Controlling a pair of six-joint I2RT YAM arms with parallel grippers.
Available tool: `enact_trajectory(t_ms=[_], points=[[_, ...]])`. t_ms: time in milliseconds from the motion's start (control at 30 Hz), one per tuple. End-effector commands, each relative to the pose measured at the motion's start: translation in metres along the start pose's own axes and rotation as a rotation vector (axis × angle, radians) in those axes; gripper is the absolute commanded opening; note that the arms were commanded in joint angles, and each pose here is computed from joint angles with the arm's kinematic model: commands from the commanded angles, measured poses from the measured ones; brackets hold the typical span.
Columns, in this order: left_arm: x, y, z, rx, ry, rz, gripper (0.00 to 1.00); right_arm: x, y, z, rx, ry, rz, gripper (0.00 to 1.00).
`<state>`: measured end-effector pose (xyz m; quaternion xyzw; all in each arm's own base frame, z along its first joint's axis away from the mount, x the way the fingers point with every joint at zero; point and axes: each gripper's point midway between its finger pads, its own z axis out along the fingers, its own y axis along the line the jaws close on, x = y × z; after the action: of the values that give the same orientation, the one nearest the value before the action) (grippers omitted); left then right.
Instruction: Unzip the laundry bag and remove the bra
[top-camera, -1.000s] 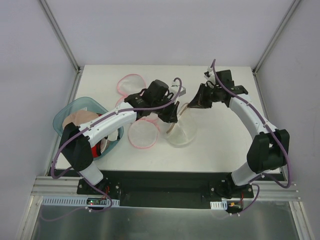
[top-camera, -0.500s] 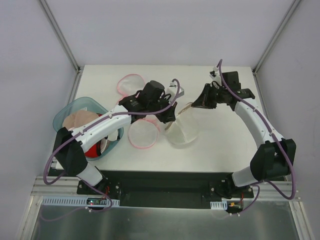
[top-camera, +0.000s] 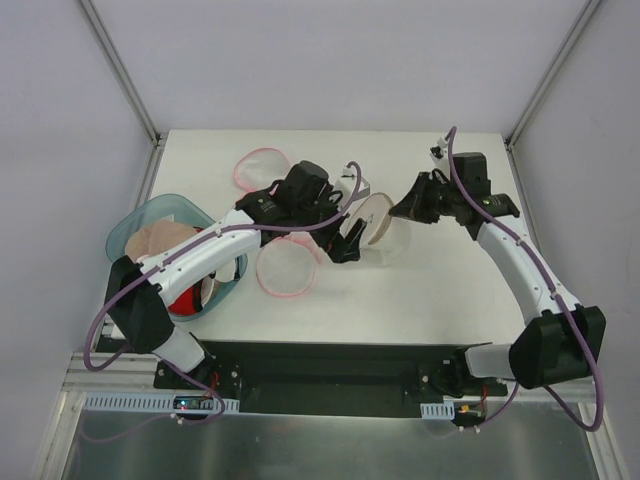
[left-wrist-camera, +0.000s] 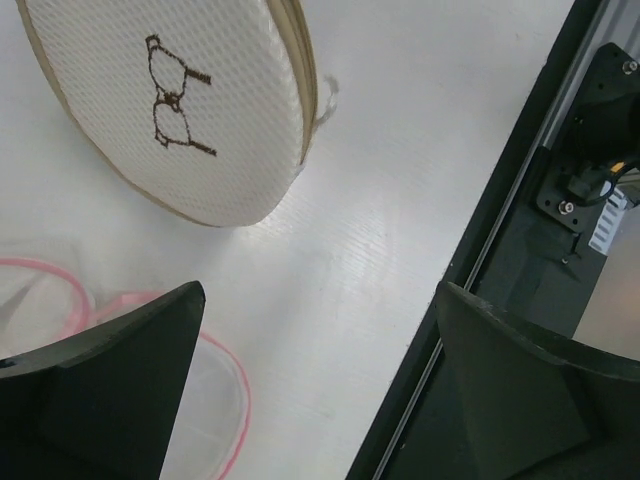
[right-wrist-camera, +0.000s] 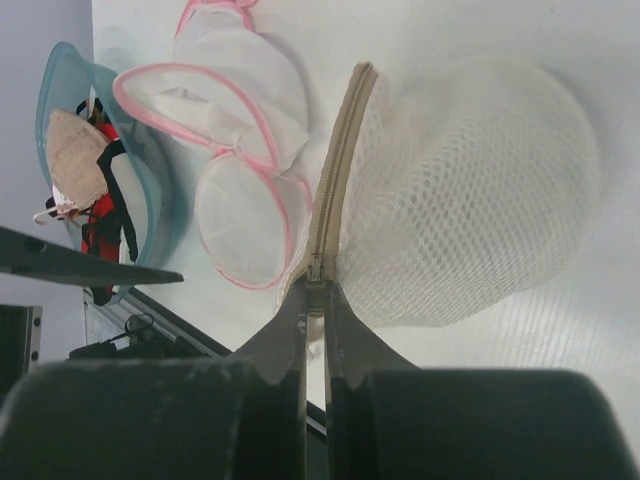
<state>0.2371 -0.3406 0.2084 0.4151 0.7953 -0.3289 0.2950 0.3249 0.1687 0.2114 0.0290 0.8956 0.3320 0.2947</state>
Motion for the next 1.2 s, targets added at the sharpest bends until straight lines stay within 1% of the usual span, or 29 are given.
enact_trajectory(t_ms=[0, 33, 100, 133, 167, 233, 333, 367, 433, 467, 500, 567, 600, 667, 700, 733, 800, 833, 900, 933, 1067, 1100, 1167], points=[[-0.04, -0.012, -0.014, 0.027, -0.087, 0.033, 0.99, 0.003, 0.023, -0.016, -0.032, -0.046, -0.072, 0.01], [-0.05, -0.012, -0.015, 0.023, -0.107, 0.038, 0.99, 0.006, 0.023, -0.017, -0.029, -0.039, -0.076, 0.01], [-0.064, -0.014, -0.012, 0.031, -0.142, -0.012, 0.97, 0.011, 0.024, -0.019, -0.028, -0.033, -0.073, 0.01], [-0.073, -0.015, -0.007, 0.039, -0.161, -0.061, 0.92, 0.013, 0.024, -0.019, -0.027, -0.03, -0.071, 0.01], [-0.081, -0.017, -0.004, 0.051, -0.185, -0.069, 0.91, 0.013, 0.024, -0.019, -0.029, -0.029, -0.071, 0.01], [-0.087, -0.011, 0.007, 0.022, -0.197, -0.105, 0.89, 0.015, 0.028, -0.018, -0.04, -0.021, -0.074, 0.01], [-0.093, 0.005, 0.019, -0.041, -0.223, -0.111, 0.88, 0.017, 0.032, -0.017, -0.055, -0.011, -0.082, 0.01], [-0.095, 0.006, 0.02, -0.043, -0.229, -0.108, 0.84, 0.017, 0.033, -0.017, -0.057, -0.009, -0.082, 0.01], [-0.097, 0.004, 0.025, -0.017, -0.229, -0.095, 0.82, 0.019, 0.032, -0.016, -0.059, 0.002, -0.086, 0.01], [-0.098, 0.001, 0.027, -0.002, -0.226, -0.09, 0.79, 0.02, 0.032, -0.015, -0.059, 0.005, -0.086, 0.01], [-0.098, 0.002, 0.029, 0.0, -0.224, -0.087, 0.77, 0.021, 0.032, -0.015, -0.06, 0.01, -0.092, 0.01], [-0.094, 0.006, 0.036, -0.004, -0.209, -0.087, 0.7, 0.022, 0.031, -0.015, -0.06, 0.016, -0.091, 0.01], [-0.092, 0.008, 0.038, -0.007, -0.204, -0.086, 0.64, 0.022, 0.032, -0.015, -0.063, 0.016, -0.092, 0.01], [-0.088, 0.01, 0.043, -0.008, -0.191, -0.09, 0.55, 0.022, 0.033, -0.015, -0.066, 0.018, -0.092, 0.01], [-0.088, 0.009, 0.045, -0.003, -0.189, -0.092, 0.47, 0.022, 0.032, -0.015, -0.066, 0.018, -0.093, 0.01], [-0.086, 0.008, 0.046, 0.005, -0.184, -0.089, 0.44, 0.022, 0.032, -0.015, -0.065, 0.019, -0.094, 0.01], [-0.086, 0.008, 0.047, 0.008, -0.181, -0.091, 0.35, 0.023, 0.032, -0.015, -0.062, 0.022, -0.094, 0.01], [-0.085, 0.008, 0.048, 0.007, -0.179, -0.089, 0.2, 0.024, 0.031, -0.015, -0.061, 0.023, -0.095, 0.01], [-0.084, 0.009, 0.048, 0.007, -0.177, -0.088, 0.03, 0.022, 0.029, -0.014, -0.049, 0.02, -0.095, 0.01], [-0.083, 0.008, 0.048, 0.009, -0.175, -0.084, 0.0, 0.021, 0.027, -0.014, -0.037, 0.017, -0.094, 0.02], [-0.075, 0.004, 0.046, 0.029, -0.162, -0.065, 0.0, 0.009, 0.018, -0.014, 0.004, -0.011, -0.082, 0.01], [-0.077, 0.002, 0.04, 0.035, -0.173, -0.039, 0.0, 0.003, 0.016, -0.013, 0.013, -0.019, -0.079, 0.02], [-0.062, -0.001, 0.04, 0.052, -0.147, -0.02, 0.0, -0.009, 0.006, -0.014, 0.034, -0.045, -0.059, 0.01]])
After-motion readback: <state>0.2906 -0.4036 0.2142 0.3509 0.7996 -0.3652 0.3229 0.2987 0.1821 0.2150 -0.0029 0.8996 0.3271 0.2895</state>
